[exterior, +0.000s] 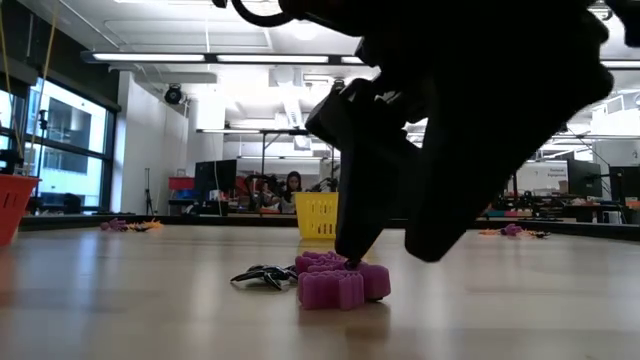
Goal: Sort Halloween decoration
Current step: Put the skeleton toy into the yellow bin
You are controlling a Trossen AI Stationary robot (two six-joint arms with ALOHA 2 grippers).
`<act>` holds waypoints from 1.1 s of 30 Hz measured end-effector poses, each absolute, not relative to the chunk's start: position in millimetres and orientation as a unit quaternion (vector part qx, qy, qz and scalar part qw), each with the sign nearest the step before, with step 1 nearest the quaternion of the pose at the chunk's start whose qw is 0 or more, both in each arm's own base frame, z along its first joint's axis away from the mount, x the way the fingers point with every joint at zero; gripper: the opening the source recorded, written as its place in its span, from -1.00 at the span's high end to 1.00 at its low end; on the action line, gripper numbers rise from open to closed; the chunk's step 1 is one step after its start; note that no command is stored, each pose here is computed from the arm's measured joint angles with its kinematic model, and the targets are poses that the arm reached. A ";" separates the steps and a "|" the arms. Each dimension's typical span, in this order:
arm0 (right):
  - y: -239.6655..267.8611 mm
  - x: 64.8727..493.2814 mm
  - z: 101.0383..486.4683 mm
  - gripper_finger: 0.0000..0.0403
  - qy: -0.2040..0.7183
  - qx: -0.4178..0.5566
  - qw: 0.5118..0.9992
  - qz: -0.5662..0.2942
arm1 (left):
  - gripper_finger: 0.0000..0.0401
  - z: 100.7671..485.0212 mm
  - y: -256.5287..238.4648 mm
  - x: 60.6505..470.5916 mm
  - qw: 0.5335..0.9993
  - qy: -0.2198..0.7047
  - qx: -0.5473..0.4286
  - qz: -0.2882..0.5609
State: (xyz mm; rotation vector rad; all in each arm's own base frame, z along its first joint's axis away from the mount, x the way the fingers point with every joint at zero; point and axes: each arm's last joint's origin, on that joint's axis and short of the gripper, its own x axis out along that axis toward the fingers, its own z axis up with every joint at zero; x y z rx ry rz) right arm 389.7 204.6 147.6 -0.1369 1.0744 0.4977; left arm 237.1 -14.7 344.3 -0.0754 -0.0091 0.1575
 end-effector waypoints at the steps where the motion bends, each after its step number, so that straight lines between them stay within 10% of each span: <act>1: 204.9 389.3 146.2 -0.01 0.504 -0.067 0.828 0.237 | 0.06 344.2 -14.7 237.1 0.996 -0.004 -0.038 0.079; 18: 216.5 394.2 121.4 0.01 0.493 -0.071 0.842 0.210 | 0.06 344.2 -14.7 237.1 0.996 -0.004 -0.039 0.079; 28: 215.7 390.2 118.5 0.86 0.514 -0.071 0.834 0.189 | 0.06 344.2 -14.7 237.1 0.996 -0.004 -0.039 0.079; 33: 216.7 392.2 124.6 0.86 0.514 -0.068 0.834 0.190 | 0.06 344.2 -14.7 237.1 0.996 -0.004 -0.039 0.079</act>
